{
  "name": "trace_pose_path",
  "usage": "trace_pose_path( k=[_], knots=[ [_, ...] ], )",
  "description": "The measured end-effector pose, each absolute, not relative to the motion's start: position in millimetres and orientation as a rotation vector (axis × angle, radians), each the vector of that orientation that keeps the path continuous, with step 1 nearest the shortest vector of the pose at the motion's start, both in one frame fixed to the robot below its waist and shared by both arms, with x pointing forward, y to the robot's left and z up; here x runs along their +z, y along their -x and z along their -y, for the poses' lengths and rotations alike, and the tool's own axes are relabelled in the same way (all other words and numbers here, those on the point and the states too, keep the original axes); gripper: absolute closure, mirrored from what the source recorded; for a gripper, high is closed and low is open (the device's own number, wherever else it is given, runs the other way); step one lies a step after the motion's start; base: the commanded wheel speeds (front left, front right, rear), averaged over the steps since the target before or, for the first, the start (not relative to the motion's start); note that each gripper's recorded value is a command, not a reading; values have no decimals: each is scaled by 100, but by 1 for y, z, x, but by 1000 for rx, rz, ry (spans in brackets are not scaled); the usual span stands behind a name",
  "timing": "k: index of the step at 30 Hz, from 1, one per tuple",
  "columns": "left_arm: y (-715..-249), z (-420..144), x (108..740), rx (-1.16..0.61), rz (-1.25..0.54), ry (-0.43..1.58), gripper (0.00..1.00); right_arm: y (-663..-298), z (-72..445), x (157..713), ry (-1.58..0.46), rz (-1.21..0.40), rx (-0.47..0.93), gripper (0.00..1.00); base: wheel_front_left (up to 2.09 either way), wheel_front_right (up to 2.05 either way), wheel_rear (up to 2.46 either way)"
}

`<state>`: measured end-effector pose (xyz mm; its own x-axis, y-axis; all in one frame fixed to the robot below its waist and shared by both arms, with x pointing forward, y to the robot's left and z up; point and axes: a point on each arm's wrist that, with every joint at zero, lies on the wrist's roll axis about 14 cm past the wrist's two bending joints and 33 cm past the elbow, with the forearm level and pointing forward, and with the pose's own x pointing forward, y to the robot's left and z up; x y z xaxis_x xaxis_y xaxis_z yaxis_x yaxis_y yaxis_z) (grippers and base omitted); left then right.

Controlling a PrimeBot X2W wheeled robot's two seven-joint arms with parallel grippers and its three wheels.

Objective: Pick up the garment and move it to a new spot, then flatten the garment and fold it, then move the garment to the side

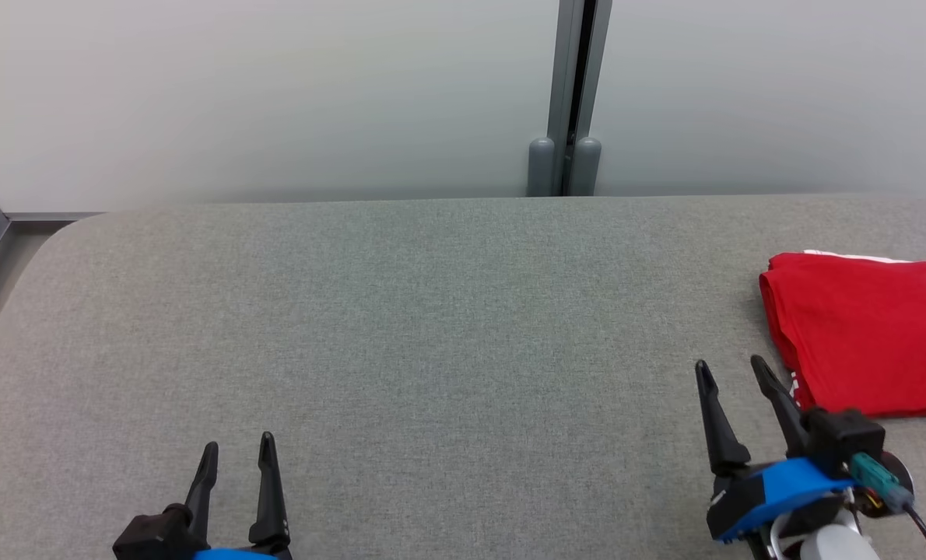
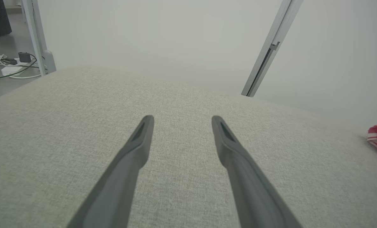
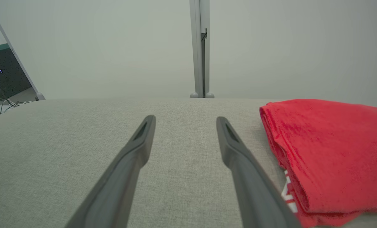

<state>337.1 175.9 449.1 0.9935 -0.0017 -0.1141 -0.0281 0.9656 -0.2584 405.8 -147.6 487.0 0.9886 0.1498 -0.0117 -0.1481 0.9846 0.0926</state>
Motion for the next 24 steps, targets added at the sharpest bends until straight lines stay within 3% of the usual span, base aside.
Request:
trace_pose_path(
  k=[10,24],
  knots=[
    [-329,-174,443,16,-136,248,0,-375,153,476,-105,-23,135,0,0,0,0],
    [-327,-175,438,15,-153,241,0,-372,149,475,-110,-23,147,0,0,0,0]
  ],
)
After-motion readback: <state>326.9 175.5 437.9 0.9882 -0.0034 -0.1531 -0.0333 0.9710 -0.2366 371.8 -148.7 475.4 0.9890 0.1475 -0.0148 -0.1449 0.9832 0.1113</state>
